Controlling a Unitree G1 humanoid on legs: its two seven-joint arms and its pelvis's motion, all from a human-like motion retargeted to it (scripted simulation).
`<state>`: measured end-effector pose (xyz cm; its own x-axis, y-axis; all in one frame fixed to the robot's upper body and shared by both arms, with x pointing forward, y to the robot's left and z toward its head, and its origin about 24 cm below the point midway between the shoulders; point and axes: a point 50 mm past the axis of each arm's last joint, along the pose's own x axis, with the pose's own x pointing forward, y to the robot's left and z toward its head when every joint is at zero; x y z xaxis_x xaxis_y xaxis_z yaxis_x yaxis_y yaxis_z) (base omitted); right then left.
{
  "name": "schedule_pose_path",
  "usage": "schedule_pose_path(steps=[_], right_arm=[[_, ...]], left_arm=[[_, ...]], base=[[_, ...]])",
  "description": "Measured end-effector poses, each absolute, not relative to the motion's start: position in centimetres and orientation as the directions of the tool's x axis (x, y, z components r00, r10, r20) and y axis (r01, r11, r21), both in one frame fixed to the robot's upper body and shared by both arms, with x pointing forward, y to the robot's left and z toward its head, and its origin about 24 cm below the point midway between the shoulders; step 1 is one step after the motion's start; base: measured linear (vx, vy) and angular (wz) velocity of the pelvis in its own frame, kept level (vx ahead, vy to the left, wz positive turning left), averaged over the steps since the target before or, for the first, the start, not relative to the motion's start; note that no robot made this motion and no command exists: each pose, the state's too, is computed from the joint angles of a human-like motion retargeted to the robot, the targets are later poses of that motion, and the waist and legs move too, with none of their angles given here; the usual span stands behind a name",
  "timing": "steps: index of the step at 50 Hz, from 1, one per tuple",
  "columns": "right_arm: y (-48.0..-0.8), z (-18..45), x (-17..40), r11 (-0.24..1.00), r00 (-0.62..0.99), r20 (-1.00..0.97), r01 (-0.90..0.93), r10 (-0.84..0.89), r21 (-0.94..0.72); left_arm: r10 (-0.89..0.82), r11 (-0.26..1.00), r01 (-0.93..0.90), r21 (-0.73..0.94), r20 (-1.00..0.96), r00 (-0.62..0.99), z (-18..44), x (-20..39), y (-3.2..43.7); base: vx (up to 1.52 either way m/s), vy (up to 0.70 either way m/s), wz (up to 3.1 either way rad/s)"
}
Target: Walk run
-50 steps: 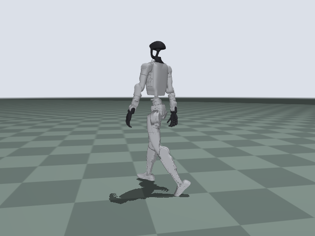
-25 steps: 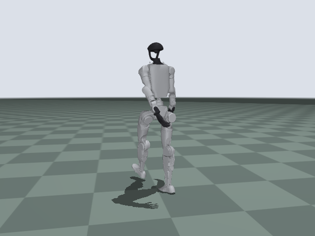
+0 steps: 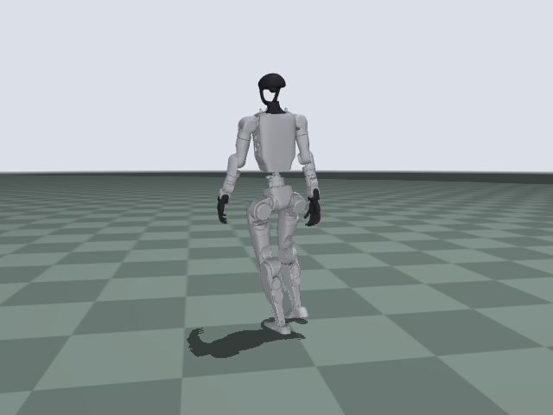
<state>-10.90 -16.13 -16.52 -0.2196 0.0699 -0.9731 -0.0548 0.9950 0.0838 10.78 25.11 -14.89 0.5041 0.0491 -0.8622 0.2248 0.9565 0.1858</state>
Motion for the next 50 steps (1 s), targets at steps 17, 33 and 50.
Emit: schedule_pose_path(steps=[17, 33, 50], right_arm=[[-15.2, -16.5, -10.5, 0.987, -0.244, -0.957, 0.042, 0.159, 0.154], [-23.9, -16.8, 5.4, 0.981, 0.238, -0.965, -0.130, -0.110, -0.144], [-21.6, -17.5, 1.9, 0.989, 0.146, -0.989, -0.136, -0.034, -0.054]], left_arm=[[0.010, 0.881, 0.443, 0.164, -0.944, 0.328, -16.3, 6.4, 23.5], [-0.050, 0.929, 0.346, -0.132, -0.970, -0.237, -15.6, -13.0, 17.9], [0.015, 0.987, 0.161, -0.027, -0.966, -0.256, -15.3, -13.8, 18.7]], base=[[0.85, -0.37, 0.52], [0.68, -0.24, -0.33], [0.81, 0.00, 0.09]])
